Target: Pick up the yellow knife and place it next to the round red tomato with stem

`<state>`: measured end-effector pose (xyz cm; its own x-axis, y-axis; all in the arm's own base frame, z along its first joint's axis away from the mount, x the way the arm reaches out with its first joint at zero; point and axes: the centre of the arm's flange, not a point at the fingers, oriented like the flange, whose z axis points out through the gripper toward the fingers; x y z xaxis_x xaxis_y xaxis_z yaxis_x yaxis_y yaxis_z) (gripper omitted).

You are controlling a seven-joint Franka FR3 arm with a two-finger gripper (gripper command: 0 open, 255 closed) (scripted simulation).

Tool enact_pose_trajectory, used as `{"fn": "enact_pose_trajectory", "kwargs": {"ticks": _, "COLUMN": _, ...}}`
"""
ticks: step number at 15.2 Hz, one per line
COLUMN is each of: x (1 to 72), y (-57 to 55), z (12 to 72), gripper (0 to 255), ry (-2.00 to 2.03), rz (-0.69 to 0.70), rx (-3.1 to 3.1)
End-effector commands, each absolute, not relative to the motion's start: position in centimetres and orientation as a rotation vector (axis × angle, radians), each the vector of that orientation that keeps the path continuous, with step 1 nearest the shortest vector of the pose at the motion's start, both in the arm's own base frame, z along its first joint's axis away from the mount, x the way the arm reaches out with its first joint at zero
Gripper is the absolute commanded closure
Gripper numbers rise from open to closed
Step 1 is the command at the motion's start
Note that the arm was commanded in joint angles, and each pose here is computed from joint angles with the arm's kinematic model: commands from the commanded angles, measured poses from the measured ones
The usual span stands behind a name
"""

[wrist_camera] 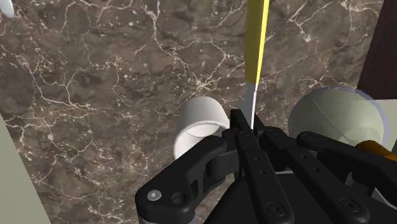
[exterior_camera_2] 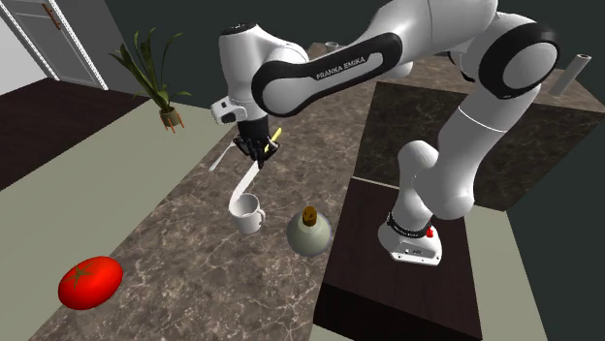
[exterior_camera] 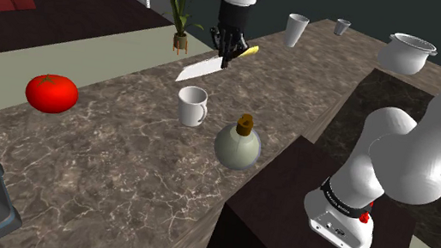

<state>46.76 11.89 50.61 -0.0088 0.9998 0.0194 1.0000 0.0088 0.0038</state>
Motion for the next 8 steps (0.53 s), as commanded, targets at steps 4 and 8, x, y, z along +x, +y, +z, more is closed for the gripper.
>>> {"fn": "enact_pose_trajectory", "kwargs": {"ticks": 4, "x": 47.7, "y": 18.4, "z": 50.6, "gripper": 255, "ry": -2.221, "rz": -0.026, "rx": -2.205}}
{"fn": "enact_pose_trajectory", "kwargs": {"ticks": 8, "x": 48.4, "y": 23.6, "z": 50.6, "gripper": 255, "ry": -2.221, "rz": -0.026, "rx": -2.205}}
